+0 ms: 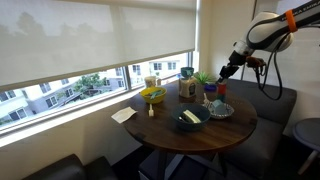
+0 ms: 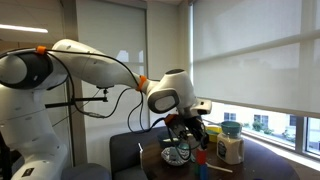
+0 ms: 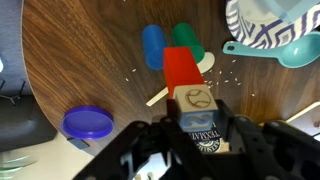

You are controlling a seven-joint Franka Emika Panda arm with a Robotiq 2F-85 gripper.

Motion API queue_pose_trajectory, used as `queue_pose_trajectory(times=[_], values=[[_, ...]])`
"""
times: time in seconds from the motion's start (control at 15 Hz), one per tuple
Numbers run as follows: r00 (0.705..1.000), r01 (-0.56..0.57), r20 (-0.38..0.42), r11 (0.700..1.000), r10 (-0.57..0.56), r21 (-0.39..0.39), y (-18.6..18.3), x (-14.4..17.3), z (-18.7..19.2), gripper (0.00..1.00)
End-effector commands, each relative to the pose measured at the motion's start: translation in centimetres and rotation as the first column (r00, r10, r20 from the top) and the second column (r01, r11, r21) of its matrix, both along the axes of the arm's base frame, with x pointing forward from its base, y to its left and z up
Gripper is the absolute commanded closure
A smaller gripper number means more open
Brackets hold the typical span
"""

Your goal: Put the white block in the blue bowl

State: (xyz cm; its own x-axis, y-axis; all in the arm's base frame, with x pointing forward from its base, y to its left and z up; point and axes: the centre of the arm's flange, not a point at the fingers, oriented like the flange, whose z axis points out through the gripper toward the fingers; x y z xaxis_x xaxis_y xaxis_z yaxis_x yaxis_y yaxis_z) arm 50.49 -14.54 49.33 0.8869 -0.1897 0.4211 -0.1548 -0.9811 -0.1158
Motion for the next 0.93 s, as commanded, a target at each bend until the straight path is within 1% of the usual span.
queue_pose_trajectory(times=[0.0,0.07,0.2,0.27,0.4,0.53,0.6,0.73,0.87], values=[[1.000,0.021,-0.016,1.000,-0.022,-0.013,0.1,0.3,1.0,0.87],[1.000,0.012,-0.003,1.000,-0.012,-0.022,0.4,0.1,1.8,0.91],[0.994,-0.047,0.094,0.998,0.051,-0.045,1.6,-0.8,4.4,0.91],[0.984,-0.107,0.138,0.993,0.114,-0.054,2.4,-0.9,5.5,0.91],[0.962,-0.219,0.150,0.974,0.226,-0.063,4.7,-0.1,6.3,0.91],[0.929,-0.326,0.151,0.940,0.338,-0.100,8.0,1.3,5.8,0.91],[0.910,-0.380,0.134,0.919,0.392,-0.107,9.7,2.1,5.1,0.91],[0.862,-0.485,0.118,0.869,0.493,-0.093,13.0,3.1,3.7,0.91],[0.805,-0.580,0.106,0.812,0.583,-0.064,15.6,3.9,1.7,0.91]])
